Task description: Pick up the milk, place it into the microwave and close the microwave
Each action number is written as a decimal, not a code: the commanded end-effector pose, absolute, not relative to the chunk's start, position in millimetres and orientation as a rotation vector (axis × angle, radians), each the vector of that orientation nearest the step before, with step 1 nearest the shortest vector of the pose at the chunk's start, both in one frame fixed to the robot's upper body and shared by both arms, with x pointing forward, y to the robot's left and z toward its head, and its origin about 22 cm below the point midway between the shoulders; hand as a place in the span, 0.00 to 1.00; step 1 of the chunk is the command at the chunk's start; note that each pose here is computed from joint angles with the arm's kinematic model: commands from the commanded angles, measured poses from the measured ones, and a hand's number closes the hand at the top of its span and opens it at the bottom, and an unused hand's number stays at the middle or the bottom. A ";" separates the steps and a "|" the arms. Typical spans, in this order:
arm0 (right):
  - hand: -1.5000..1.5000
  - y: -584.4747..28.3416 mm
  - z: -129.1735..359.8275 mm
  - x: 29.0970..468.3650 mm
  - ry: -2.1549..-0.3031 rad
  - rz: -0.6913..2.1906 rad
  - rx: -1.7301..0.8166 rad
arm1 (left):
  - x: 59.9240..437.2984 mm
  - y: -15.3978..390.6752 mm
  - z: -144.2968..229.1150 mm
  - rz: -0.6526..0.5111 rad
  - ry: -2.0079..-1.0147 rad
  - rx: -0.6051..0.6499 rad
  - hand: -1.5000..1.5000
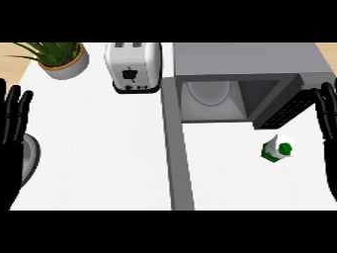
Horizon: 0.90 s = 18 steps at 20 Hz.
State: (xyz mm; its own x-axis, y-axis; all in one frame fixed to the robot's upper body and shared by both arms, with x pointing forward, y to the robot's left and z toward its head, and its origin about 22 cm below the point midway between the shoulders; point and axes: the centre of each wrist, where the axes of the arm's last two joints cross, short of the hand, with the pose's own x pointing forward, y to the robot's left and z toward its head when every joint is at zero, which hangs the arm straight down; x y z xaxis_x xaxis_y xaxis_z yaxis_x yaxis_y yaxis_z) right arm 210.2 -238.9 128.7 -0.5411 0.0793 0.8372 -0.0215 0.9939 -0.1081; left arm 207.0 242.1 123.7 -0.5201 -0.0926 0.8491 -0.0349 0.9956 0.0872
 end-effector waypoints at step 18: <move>0.00 -227.2 115.5 196.6 -1.998 0.034 -0.274 | 160.9 301.6 123.4 0.050 -1.968 0.092 0.00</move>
